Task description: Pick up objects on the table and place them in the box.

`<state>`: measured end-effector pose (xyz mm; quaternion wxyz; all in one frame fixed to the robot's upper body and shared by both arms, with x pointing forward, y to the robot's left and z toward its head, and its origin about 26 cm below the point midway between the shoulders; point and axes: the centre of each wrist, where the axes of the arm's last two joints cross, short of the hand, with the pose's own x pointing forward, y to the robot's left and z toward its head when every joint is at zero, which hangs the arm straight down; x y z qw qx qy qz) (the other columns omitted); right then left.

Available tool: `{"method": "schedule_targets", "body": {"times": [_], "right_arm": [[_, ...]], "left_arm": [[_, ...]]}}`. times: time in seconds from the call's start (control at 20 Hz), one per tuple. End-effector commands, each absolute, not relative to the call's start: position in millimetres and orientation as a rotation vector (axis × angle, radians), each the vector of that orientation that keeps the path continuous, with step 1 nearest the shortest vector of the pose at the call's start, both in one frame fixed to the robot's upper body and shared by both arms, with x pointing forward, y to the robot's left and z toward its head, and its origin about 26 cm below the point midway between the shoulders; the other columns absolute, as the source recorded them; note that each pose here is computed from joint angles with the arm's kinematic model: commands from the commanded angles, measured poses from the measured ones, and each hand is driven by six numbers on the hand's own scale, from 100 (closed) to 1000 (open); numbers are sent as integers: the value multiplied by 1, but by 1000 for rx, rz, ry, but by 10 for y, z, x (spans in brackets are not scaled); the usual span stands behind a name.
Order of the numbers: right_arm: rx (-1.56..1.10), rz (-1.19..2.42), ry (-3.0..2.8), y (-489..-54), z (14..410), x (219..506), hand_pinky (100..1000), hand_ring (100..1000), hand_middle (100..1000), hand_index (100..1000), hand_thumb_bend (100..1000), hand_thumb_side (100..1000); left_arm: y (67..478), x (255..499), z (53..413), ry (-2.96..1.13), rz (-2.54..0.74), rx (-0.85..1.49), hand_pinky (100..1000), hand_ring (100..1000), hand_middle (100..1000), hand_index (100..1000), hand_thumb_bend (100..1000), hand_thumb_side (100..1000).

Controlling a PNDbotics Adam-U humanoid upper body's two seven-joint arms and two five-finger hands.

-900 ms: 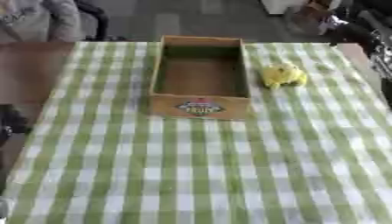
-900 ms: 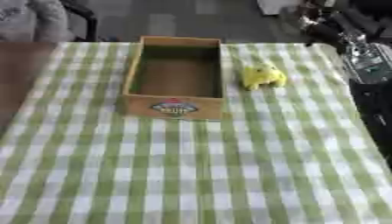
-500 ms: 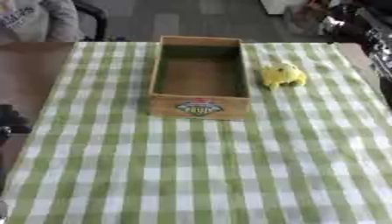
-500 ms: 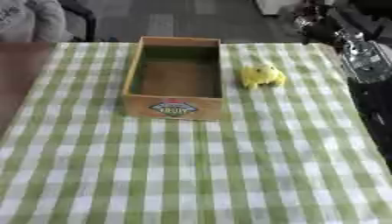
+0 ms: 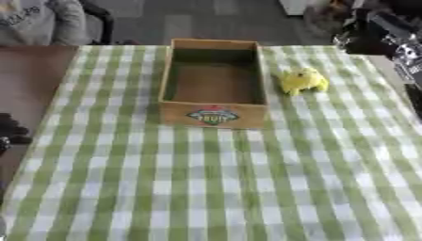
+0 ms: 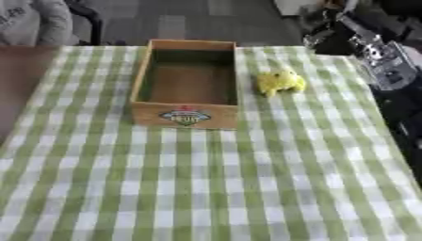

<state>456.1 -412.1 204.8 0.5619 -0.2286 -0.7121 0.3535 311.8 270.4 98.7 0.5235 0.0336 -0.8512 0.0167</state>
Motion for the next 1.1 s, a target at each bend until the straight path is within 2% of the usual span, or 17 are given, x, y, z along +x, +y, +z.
{"method": "schedule_targets", "body": {"times": [0.05, 0.45, 1.1], "right_arm": [[-604, 938, -1649, -4169, 2215, 4542, 633, 821, 880, 865, 100, 198], [-729, 1237, -1458, -4126, 2155, 4551, 719, 872, 898, 888, 100, 202], [-796, 1379, -1374, -4093, 2017, 4574, 732, 876, 897, 889, 100, 212]], "left_arm": [[2716, 3119, 1060, -2063, 39, 82, 503, 537, 503, 611, 185, 566], [2710, 3118, 1059, -2063, 40, 79, 503, 536, 502, 611, 184, 566], [2703, 3118, 1061, -2064, 43, 76, 503, 535, 502, 611, 185, 567]]}}
